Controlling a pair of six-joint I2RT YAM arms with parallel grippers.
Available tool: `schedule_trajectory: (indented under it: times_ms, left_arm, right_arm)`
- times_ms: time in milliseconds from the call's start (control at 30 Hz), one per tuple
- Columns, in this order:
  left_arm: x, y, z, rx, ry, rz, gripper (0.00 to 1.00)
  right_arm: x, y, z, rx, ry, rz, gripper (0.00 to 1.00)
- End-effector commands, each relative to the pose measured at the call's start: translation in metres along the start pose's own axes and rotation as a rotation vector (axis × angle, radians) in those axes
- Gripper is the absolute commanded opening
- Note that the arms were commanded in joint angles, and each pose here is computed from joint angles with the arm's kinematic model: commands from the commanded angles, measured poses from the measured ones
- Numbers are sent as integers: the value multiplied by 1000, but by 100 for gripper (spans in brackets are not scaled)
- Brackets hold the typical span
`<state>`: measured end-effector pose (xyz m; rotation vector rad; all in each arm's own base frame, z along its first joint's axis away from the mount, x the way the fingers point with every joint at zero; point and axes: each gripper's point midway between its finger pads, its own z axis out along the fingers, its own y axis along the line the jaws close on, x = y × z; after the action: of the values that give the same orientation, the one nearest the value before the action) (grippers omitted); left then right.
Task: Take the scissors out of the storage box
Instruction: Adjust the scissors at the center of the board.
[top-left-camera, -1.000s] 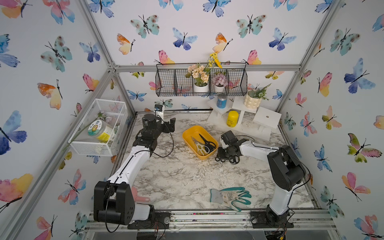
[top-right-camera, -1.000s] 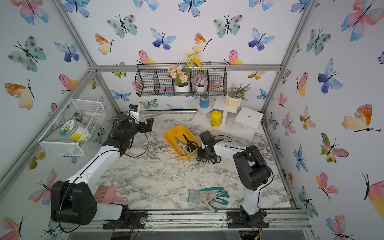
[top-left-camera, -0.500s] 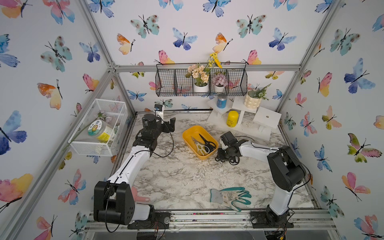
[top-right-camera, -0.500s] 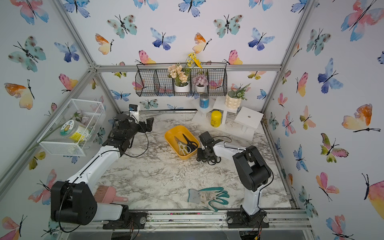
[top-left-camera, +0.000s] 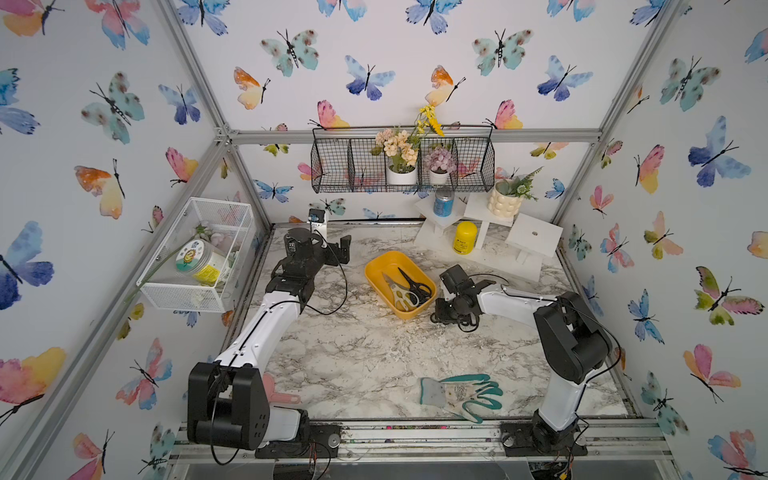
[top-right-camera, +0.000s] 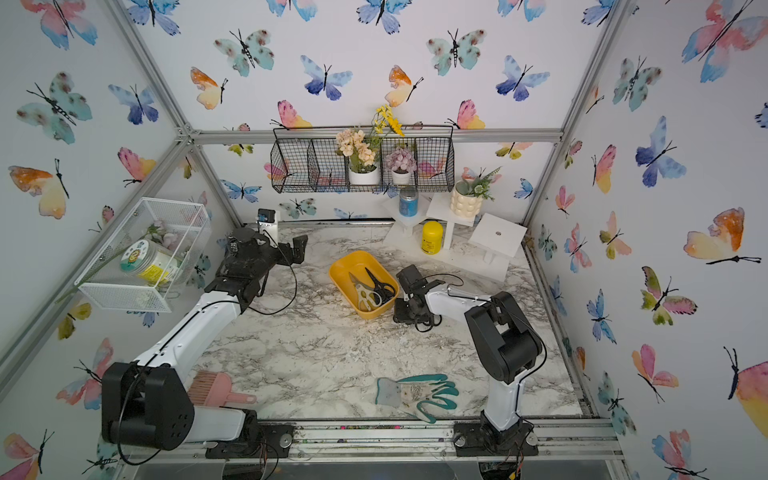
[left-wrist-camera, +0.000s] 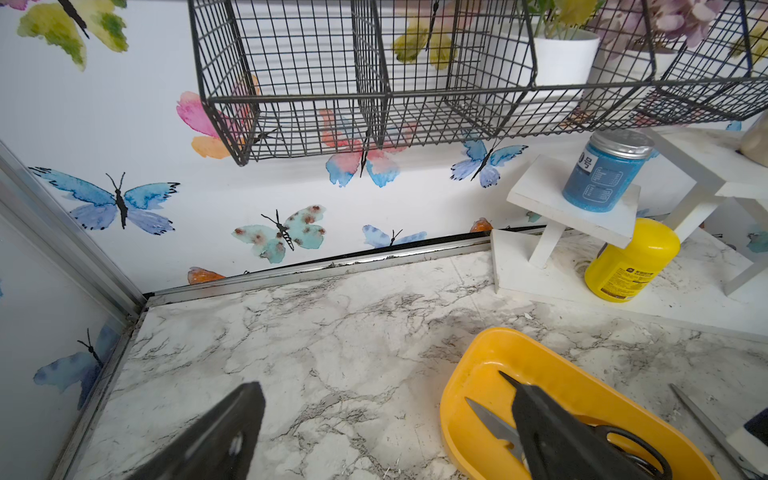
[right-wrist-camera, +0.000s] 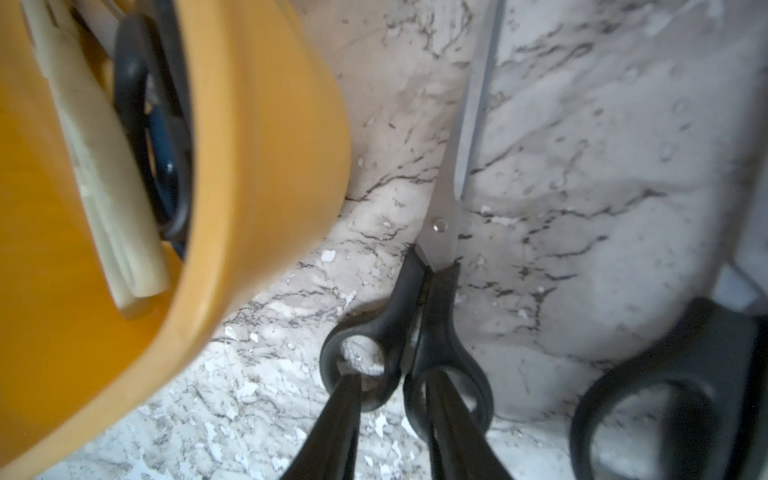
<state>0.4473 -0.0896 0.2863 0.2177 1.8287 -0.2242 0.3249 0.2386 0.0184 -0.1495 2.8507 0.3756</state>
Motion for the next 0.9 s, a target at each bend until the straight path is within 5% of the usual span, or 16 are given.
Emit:
schedule_trajectory:
  times_ms: [0, 467, 867]
  left_arm:
    - [-4, -1, -4, 6, -22, 4, 99]
    - [-3, -3, -4, 25, -25, -22, 99]
    - [-1, -3, -2, 26, -15, -19, 99]
  right_arm:
    - [32, -30, 11, 144, 116, -29, 31]
    - [26, -45, 4, 218, 70, -22, 31]
    - [15, -18, 1, 90, 41, 21, 30]
